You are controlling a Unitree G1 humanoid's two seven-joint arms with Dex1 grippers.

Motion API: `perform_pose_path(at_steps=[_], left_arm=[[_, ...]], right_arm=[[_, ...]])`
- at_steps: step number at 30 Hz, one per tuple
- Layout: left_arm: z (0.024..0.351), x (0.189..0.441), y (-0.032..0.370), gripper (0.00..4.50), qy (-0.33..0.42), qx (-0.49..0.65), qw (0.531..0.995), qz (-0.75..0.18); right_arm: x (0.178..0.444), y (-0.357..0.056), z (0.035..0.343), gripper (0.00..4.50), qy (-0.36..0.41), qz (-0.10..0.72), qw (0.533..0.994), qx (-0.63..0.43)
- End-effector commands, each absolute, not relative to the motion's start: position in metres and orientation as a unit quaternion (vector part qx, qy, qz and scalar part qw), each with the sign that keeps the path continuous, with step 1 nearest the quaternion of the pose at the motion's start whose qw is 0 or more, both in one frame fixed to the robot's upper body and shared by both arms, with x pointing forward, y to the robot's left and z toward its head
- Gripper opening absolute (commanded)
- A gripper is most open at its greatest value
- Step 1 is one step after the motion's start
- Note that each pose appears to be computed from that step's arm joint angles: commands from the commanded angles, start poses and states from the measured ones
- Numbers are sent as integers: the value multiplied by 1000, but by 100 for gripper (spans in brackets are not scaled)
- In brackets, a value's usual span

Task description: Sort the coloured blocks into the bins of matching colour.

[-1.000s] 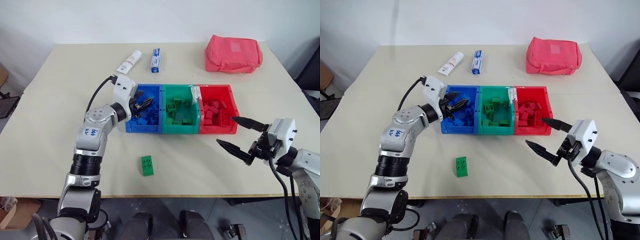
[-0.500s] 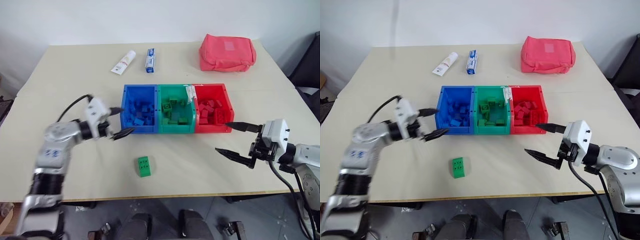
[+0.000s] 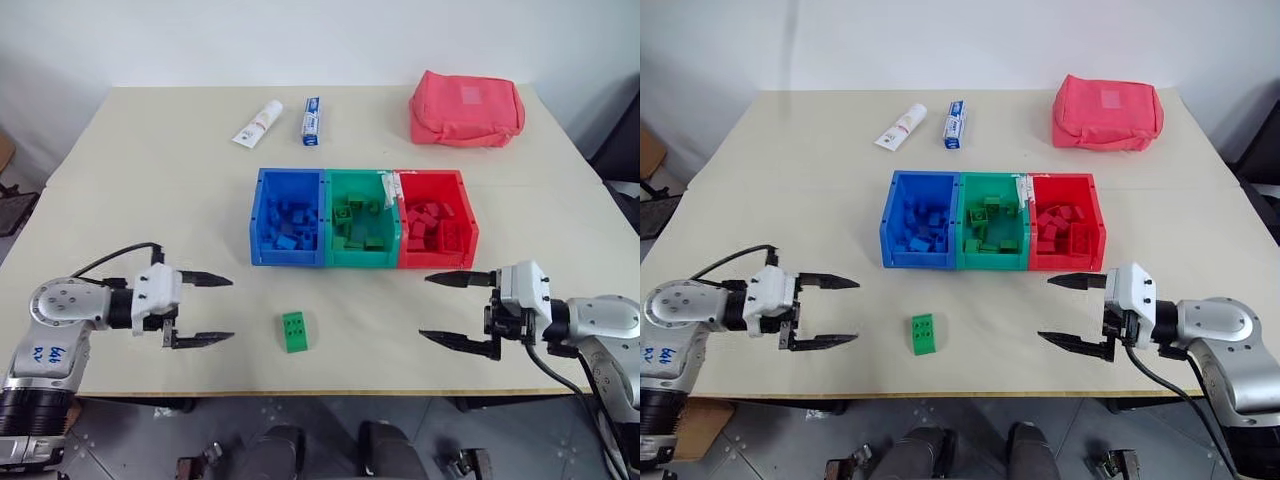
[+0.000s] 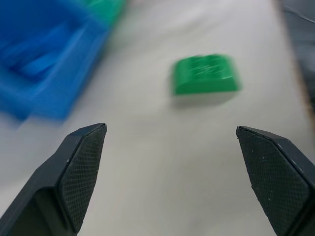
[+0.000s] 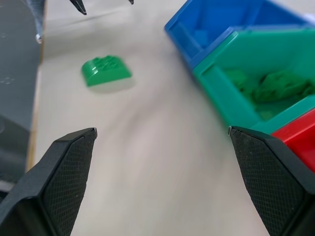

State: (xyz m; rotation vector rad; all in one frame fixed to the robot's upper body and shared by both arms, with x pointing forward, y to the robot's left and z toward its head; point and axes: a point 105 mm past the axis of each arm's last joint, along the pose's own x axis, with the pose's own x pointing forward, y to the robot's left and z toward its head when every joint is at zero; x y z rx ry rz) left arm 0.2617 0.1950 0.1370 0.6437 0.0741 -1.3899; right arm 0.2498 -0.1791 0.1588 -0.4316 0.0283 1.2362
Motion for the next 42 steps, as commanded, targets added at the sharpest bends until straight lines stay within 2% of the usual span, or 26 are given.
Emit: perform_pose_path(at_steps=[1,5,9,17,22,25,29,32,33,42], left_arm=[[138,254,174,448,8,330,664,-671],[129,261,143,448,10,356,596,-719],[123,277,118,448,1,380,567,-730],[108,289,110,448,36,440,474,-762],[101,301,111,448,66,468,439,-764],[99,302,106,390,61,457,446,-767],[97,302,106,275,60,450,455,-766],[101,300,103,187,53,422,483,-765],[106,299,100,157,48,393,506,-766],[174,306,88,148,-41,201,703,-681]], right_arm=[[242,-176,164,450,9,594,775,-217],[239,-172,163,450,16,608,763,-220],[237,-172,161,450,22,609,762,-219],[232,-176,159,450,35,599,770,-217],[226,-181,157,450,47,592,776,-213],[225,-182,158,450,49,587,780,-212],[223,-184,158,450,51,580,784,-213],[224,-187,159,450,51,572,790,-214],[225,-187,160,450,45,567,794,-214],[238,-193,176,450,-28,479,860,-176]])
